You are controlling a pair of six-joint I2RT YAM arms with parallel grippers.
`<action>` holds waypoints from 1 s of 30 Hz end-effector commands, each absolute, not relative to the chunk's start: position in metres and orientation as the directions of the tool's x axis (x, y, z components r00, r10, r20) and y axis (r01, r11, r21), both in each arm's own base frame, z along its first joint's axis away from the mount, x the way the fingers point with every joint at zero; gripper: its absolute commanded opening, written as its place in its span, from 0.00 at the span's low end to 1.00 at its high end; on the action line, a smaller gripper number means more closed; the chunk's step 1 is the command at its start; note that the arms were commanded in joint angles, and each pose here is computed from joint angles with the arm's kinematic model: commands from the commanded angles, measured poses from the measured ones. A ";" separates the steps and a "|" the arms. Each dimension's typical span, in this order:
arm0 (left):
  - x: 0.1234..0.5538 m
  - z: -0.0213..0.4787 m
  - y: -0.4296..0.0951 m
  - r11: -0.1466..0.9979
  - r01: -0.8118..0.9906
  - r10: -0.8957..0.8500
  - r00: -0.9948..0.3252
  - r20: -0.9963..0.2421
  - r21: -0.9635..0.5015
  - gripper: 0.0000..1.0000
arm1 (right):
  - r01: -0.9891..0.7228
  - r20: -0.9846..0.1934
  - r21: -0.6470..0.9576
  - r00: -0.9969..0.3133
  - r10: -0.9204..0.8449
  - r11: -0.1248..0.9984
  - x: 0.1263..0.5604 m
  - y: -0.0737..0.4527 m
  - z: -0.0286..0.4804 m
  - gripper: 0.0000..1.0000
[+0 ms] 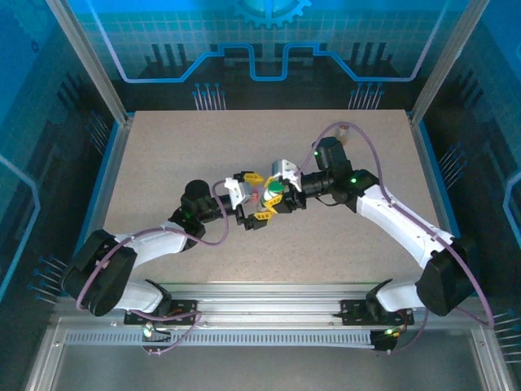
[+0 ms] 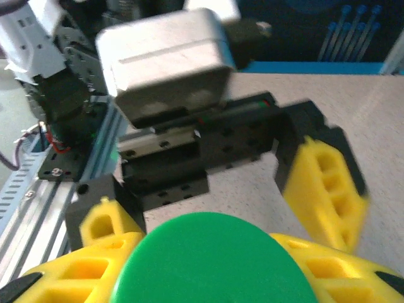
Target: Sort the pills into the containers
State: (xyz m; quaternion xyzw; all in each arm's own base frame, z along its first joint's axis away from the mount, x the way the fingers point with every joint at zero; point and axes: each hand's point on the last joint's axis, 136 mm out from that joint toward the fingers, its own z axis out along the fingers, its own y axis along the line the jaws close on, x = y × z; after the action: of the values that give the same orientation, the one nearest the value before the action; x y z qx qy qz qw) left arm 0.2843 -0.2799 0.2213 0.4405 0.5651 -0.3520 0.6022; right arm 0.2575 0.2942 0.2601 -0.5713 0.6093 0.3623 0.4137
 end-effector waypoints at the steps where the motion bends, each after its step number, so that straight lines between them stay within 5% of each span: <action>1: 0.295 0.239 -0.271 0.447 0.874 0.070 0.179 -0.981 0.191 0.99 | -0.960 -0.926 -0.015 -0.092 -0.365 0.281 0.291 0.275 0.272 0.06; 6: 0.316 0.236 -0.246 0.625 0.773 0.051 0.102 -0.993 0.111 0.99 | -0.717 -0.846 -0.022 -0.358 -0.395 0.697 0.363 0.223 0.231 0.07; 10: 0.346 0.240 -0.202 0.839 0.538 -0.075 -0.035 -0.997 -0.082 0.99 | -0.514 -0.788 -0.003 -0.527 -0.319 0.858 0.393 0.195 0.196 0.07; 14: 0.355 0.239 -0.168 0.916 0.335 -0.168 -0.174 -0.970 -0.219 0.99 | -0.363 -0.770 -0.028 -0.586 -0.252 0.931 0.411 0.178 0.169 0.06; 30: 0.347 0.235 -0.166 0.914 0.256 -0.246 -0.265 -0.932 -0.315 0.99 | -0.159 -0.833 -0.047 -0.538 -0.127 0.986 0.464 0.180 0.126 0.10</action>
State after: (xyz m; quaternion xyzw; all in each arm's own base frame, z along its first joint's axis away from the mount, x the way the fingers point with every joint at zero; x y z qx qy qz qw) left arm 0.3455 -0.1666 0.2209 0.0174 0.7742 -0.2066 0.5981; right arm 0.4412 0.1722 0.1095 -0.1108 0.8965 0.0096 0.4290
